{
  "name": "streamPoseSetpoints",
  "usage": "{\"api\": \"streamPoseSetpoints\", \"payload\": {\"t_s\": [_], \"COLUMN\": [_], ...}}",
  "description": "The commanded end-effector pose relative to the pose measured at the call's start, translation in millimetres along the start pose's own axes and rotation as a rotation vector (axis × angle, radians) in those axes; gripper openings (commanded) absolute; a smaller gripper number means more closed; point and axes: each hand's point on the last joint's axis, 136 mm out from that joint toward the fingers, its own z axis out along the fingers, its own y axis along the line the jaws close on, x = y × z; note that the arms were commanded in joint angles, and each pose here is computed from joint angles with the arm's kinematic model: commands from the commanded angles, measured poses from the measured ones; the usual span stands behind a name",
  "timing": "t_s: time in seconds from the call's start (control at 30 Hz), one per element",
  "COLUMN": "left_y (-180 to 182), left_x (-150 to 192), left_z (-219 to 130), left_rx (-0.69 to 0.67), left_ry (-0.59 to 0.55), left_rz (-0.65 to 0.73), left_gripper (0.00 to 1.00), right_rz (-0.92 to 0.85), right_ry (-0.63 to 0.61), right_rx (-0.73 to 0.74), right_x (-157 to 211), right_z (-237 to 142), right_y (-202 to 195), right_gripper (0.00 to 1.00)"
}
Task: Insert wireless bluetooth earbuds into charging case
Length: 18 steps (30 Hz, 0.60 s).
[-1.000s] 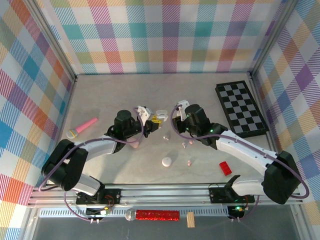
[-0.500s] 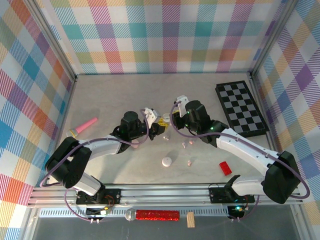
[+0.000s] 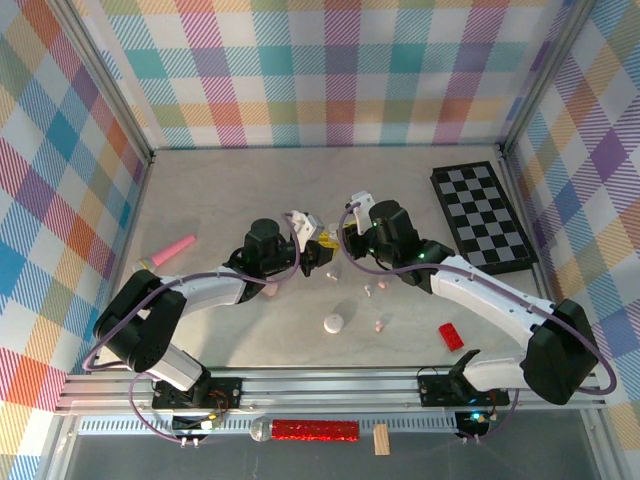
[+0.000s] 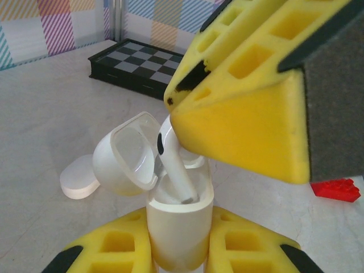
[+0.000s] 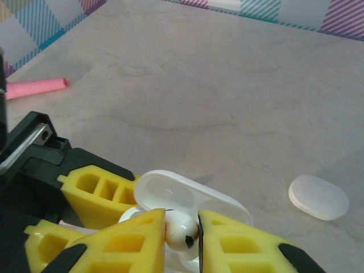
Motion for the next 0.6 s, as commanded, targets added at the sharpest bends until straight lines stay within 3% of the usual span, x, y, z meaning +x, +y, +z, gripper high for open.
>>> {"api": "streamPoseSetpoints", "payload": {"t_s": [0.0, 0.27, 0.47, 0.57], "left_y": [-5, -4, -3, -2], "left_x": [-17, -19, -20, -18], "left_z": [5, 6, 4, 4], "left_rx": [0.022, 0.019, 0.007, 0.000], "left_ry": [-0.038, -0.040, -0.053, -0.053], "left_rz": [0.012, 0.014, 0.022, 0.030], "left_gripper": [0.13, 0.14, 0.14, 0.13], "right_rz": [0.000, -0.016, 0.047, 0.127], "right_ry": [-0.026, -0.008, -0.030, -0.066], "right_rx": [-0.058, -0.102, -0.075, -0.077], "right_x": [-11, -6, -14, -25], "right_z": [3, 5, -5, -15], "right_y": [12, 19, 11, 2], "right_gripper": [0.21, 0.22, 0.29, 0.39]}}
